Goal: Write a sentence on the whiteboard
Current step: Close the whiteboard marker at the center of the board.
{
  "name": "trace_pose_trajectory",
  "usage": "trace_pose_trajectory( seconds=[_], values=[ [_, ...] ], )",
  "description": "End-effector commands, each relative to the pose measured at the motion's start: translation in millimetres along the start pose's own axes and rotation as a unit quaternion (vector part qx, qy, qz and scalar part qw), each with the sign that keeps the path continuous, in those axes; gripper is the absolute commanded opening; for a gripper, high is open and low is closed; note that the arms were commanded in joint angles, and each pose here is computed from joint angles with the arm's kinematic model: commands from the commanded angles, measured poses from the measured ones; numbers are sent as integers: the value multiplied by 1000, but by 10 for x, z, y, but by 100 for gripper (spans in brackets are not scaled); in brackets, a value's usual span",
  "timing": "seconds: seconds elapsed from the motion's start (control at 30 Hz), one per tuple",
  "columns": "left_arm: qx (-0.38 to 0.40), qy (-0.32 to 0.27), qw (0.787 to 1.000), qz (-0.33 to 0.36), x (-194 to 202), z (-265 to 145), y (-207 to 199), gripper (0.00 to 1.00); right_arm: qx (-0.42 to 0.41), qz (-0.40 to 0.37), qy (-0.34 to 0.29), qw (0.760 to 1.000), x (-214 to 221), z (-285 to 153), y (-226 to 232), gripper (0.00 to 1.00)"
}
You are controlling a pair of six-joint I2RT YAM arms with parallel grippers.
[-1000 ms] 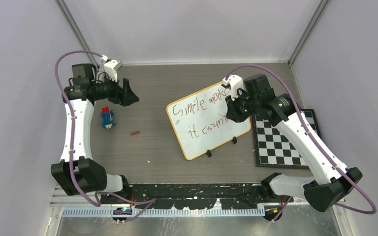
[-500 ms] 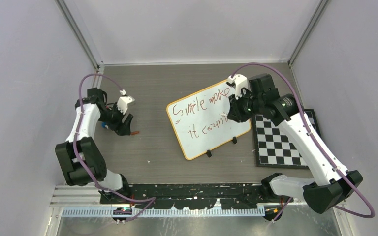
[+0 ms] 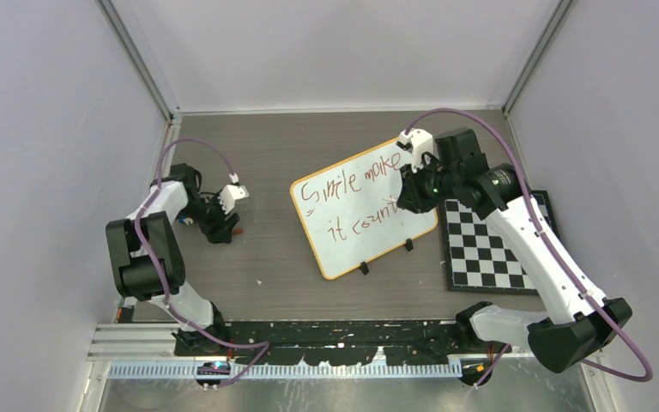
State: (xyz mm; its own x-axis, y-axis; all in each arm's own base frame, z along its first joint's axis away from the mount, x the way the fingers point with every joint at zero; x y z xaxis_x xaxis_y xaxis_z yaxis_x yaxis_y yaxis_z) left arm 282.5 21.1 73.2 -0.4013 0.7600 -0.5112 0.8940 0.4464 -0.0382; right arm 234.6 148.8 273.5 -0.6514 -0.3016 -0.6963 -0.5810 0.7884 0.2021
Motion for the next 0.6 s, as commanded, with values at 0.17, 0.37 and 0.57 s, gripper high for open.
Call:
trace_pose_trajectory(
  seconds=[0.17,0.37,0.57],
  values=[
    [-16,20,996,80,37,333,102,52,4,0,-26,1000,-157,-64,-3,0],
    [-11,29,995,95,153,456,2,32,14,-6,-30,999,-201,-87,-27,0],
    [-6,31,993,112,91,473,-155,9,23,-22,-34,999,-336,-96,-64,0]
  ],
)
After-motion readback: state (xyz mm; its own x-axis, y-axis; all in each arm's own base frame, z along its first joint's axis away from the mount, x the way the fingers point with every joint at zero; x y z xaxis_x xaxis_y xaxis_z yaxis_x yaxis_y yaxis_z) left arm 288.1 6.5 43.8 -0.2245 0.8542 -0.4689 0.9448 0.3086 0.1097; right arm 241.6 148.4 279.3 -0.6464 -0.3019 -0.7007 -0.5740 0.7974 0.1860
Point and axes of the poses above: each gripper's point midway between its finger pads, its own z axis out along the fingers, its own y axis along the line the jaws close on, x = y × z, the point moved 3 cm from there along -z, back along the fingers, and after that the axes turned 4 degrees about z, right-handed, at the moved point
